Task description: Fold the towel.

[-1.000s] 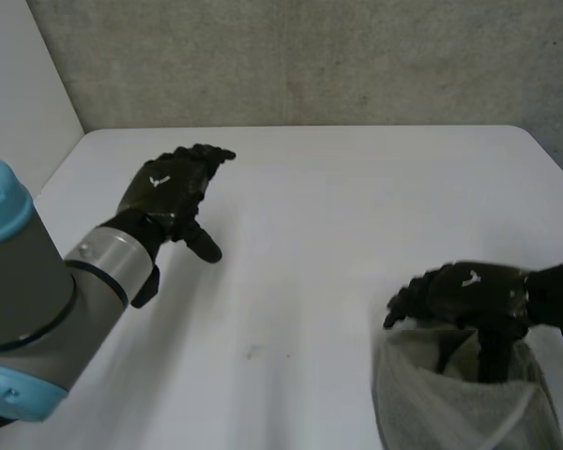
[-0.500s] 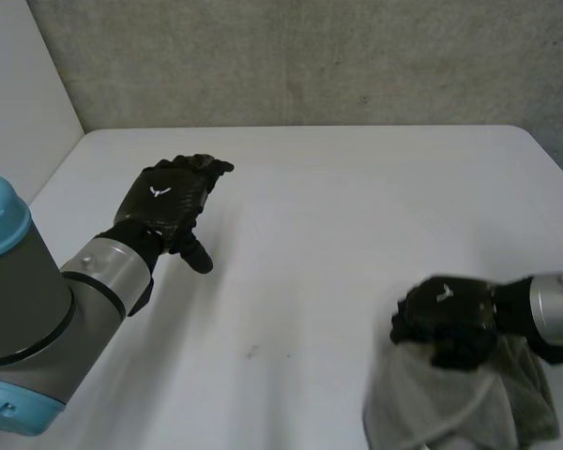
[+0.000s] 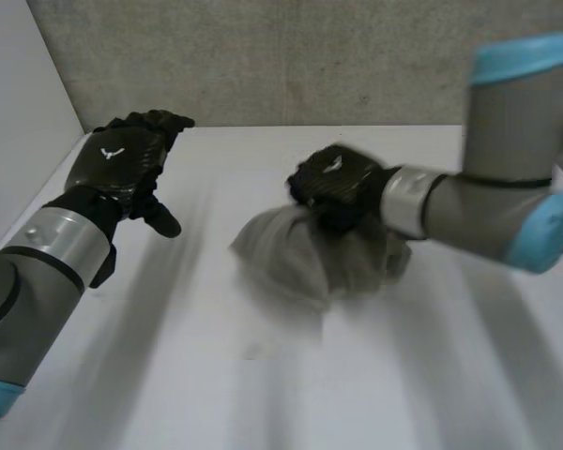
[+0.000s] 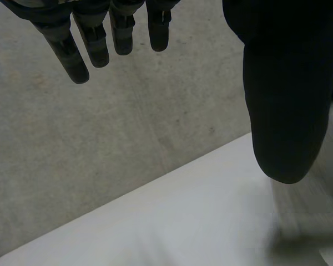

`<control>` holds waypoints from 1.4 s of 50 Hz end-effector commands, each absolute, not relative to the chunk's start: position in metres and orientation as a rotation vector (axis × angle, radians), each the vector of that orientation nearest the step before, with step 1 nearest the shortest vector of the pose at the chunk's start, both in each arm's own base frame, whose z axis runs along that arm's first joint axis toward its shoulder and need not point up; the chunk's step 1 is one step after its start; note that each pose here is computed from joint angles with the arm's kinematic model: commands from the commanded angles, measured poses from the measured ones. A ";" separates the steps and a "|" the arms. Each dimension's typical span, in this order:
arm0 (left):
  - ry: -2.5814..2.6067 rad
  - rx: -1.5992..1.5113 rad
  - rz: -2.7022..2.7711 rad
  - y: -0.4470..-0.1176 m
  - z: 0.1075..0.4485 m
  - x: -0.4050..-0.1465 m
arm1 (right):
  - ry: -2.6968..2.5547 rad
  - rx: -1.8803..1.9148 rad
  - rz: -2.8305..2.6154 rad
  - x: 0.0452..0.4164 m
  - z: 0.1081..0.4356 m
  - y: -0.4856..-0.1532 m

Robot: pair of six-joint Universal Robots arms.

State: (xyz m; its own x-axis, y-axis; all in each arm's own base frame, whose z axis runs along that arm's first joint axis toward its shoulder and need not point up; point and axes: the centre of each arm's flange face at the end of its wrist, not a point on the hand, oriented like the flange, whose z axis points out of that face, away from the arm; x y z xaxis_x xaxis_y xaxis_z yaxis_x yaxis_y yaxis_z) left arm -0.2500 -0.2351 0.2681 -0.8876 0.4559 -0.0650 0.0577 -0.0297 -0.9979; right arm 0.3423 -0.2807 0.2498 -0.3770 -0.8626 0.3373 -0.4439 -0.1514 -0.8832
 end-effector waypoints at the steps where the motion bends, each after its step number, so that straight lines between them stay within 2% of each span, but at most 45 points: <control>1: -2.002 -0.528 1.988 -0.233 0.262 -0.242 | 1.771 -1.558 -1.468 0.373 0.197 -0.272; 5: -2.015 -0.532 1.977 -0.232 0.258 -0.241 | 1.809 -1.525 -1.597 0.373 0.211 -0.280; 8: -2.037 -0.540 1.950 -0.233 0.251 -0.242 | 1.794 -1.373 -1.761 0.361 0.257 -0.280; 11: -2.036 -0.558 1.933 -0.231 0.248 -0.246 | 1.809 -1.229 -1.768 0.348 0.277 -0.272; 15: -2.034 -0.591 1.893 -0.231 0.240 -0.257 | 1.881 -1.076 -1.796 0.319 0.286 -0.284; 17: -2.014 -0.651 1.840 -0.228 0.232 -0.277 | 1.998 -0.965 -1.769 0.292 0.277 -0.296; 18: -2.014 -0.651 1.840 -0.228 0.232 -0.277 | 1.999 -0.965 -1.769 0.292 0.277 -0.296; 21: -1.991 -0.726 1.767 -0.229 0.218 -0.308 | 2.170 -0.866 -1.662 0.262 0.245 -0.303; 25: -1.991 -0.765 1.722 -0.233 0.203 -0.326 | 2.263 -0.794 -1.589 0.246 0.225 -0.304; 27: -2.025 -0.794 1.672 -0.237 0.184 -0.336 | 2.314 -0.733 -1.527 0.239 0.204 -0.306; 35: -2.157 -0.847 1.515 -0.240 0.137 -0.342 | 2.355 -0.634 -1.393 0.242 0.159 -0.313; 41: -2.176 -0.851 1.505 -0.242 0.128 -0.343 | 2.307 -0.647 -1.329 0.251 0.147 -0.315; 45: -2.128 -0.832 1.562 -0.249 0.143 -0.347 | 2.248 -0.645 -1.284 0.258 0.140 -0.319; 48: -2.047 -0.795 1.668 -0.259 0.171 -0.351 | 2.183 -0.620 -1.378 0.263 0.155 -0.336; 49: -2.047 -0.794 1.668 -0.259 0.171 -0.351 | 2.183 -0.620 -1.379 0.263 0.155 -0.336; 51: -1.967 -0.746 1.784 -0.271 0.203 -0.354 | 2.085 -0.575 -1.522 0.266 0.185 -0.358; 52: -1.967 -0.746 1.785 -0.271 0.203 -0.354 | 2.085 -0.574 -1.522 0.266 0.185 -0.358; 54: -1.873 -0.694 1.908 -0.286 0.238 -0.356 | 1.968 -0.552 -1.763 0.266 0.229 -0.381; 55: -1.872 -0.694 1.909 -0.286 0.238 -0.356 | 1.967 -0.551 -1.764 0.266 0.229 -0.381; 56: -1.826 -0.657 1.988 -0.296 0.259 -0.354 | 1.893 -0.533 -1.933 0.263 0.256 -0.391; 57: -1.825 -0.657 1.989 -0.297 0.259 -0.354 | 1.893 -0.533 -1.934 0.263 0.256 -0.391; 59: -1.774 -0.538 2.186 -0.322 0.300 -0.333 | 1.705 -0.522 -2.260 0.258 0.305 -0.400; 60: -1.774 -0.537 2.187 -0.322 0.300 -0.333 | 1.704 -0.522 -2.261 0.258 0.305 -0.400; 62: -1.722 -0.397 2.353 -0.338 0.334 -0.311 | 1.514 -0.564 -2.470 0.260 0.337 -0.391; 64: -1.699 -0.342 2.401 -0.342 0.342 -0.302 | 1.451 -0.596 -2.502 0.267 0.341 -0.381; 65: -1.699 -0.342 2.401 -0.342 0.342 -0.302 | 1.419 -0.650 -2.493 0.276 0.337 -0.368; 68: -1.729 -0.301 2.427 -0.349 0.338 -0.287 | 1.424 -0.698 -2.460 0.284 0.327 -0.357; 70: -1.846 -0.335 2.365 -0.348 0.308 -0.280 | 1.522 -0.784 -2.340 0.293 0.291 -0.338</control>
State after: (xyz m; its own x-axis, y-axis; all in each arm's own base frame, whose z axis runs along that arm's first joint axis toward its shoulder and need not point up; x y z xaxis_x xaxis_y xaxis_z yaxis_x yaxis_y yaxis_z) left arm -0.3027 -0.3416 0.3358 -0.9530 0.2897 -0.0888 -0.0066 -0.3129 -0.9498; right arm 0.2695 -0.3810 0.3312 -0.8931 -0.3875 0.2285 -0.0305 -0.4546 -0.8902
